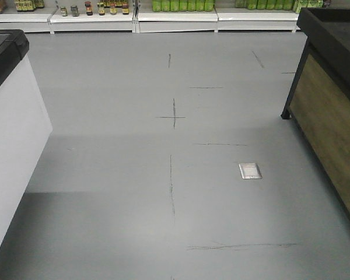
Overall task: Pick three apples into basket with both arms
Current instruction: 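Drive the base forward across the grey floor toward the fruit tables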
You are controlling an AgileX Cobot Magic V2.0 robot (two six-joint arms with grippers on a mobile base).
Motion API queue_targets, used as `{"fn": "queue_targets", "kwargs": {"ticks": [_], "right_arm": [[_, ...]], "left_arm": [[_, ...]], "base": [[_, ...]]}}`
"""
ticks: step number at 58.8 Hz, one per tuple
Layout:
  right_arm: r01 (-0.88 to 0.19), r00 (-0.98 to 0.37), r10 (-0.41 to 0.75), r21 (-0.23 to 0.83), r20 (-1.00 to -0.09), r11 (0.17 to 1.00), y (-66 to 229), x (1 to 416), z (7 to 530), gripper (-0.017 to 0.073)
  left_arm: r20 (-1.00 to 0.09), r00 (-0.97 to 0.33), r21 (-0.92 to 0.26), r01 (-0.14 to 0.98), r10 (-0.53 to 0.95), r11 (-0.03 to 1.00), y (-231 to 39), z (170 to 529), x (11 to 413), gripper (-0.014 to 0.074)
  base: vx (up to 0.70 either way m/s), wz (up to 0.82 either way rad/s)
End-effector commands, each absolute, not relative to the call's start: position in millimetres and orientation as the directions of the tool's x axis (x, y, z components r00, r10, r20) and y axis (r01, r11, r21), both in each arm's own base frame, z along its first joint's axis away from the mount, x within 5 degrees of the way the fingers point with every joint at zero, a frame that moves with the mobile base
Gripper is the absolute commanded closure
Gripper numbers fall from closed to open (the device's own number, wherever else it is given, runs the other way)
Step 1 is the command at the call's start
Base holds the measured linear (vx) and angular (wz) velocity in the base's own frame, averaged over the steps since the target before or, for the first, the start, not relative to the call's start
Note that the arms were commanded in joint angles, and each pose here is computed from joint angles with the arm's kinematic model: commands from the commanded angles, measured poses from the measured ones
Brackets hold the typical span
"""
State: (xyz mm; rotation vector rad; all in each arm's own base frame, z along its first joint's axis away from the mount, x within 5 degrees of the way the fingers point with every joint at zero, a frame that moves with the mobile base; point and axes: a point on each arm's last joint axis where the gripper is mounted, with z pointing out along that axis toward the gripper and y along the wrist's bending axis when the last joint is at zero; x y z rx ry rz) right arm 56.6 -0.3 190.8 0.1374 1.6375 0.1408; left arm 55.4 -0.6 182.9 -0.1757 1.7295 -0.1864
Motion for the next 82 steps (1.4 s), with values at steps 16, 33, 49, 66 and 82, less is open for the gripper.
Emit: {"fn": "queue_targets", "kwargs": {"ticks": [16, 33, 49, 66, 82], "right_arm": [[-0.013, 0.000, 0.152, 0.152, -0.988, 0.988, 0.3, 56.4, 194.3, 0.0564], [-0.013, 0.000, 0.152, 0.152, -0.988, 0.988, 0.3, 56.4, 194.3, 0.0564], [-0.013, 0.000, 0.152, 0.152, -0.988, 0.988, 0.3, 56.4, 194.3, 0.0564], [-0.013, 0.000, 0.152, 0.152, -0.988, 0.988, 0.3, 56.4, 194.3, 0.0564], [-0.013, 0.000, 0.152, 0.152, -0.988, 0.988, 0.3, 56.4, 194.3, 0.0564]], "left_arm": [[-0.970, -0.060, -0.235, 0.025, -0.234, 0.972, -1.5, 198.7, 54.4, 0.0599], [-0.970, -0.060, -0.235, 0.025, -0.234, 0.972, -1.5, 198.7, 54.4, 0.0599], [-0.970, -0.060, -0.235, 0.025, -0.234, 0.972, -1.5, 198.7, 54.4, 0.0599], [-0.970, -0.060, -0.235, 0.025, -0.234, 0.972, -1.5, 198.7, 54.4, 0.0599], [-0.970, -0.060, -0.235, 0.025, -0.234, 0.972, -1.5, 198.7, 54.4, 0.0599]], "base": [[0.00, 0.00], [0.00, 0.00], [0.00, 0.00], [0.00, 0.00], [0.00, 0.00]]}}
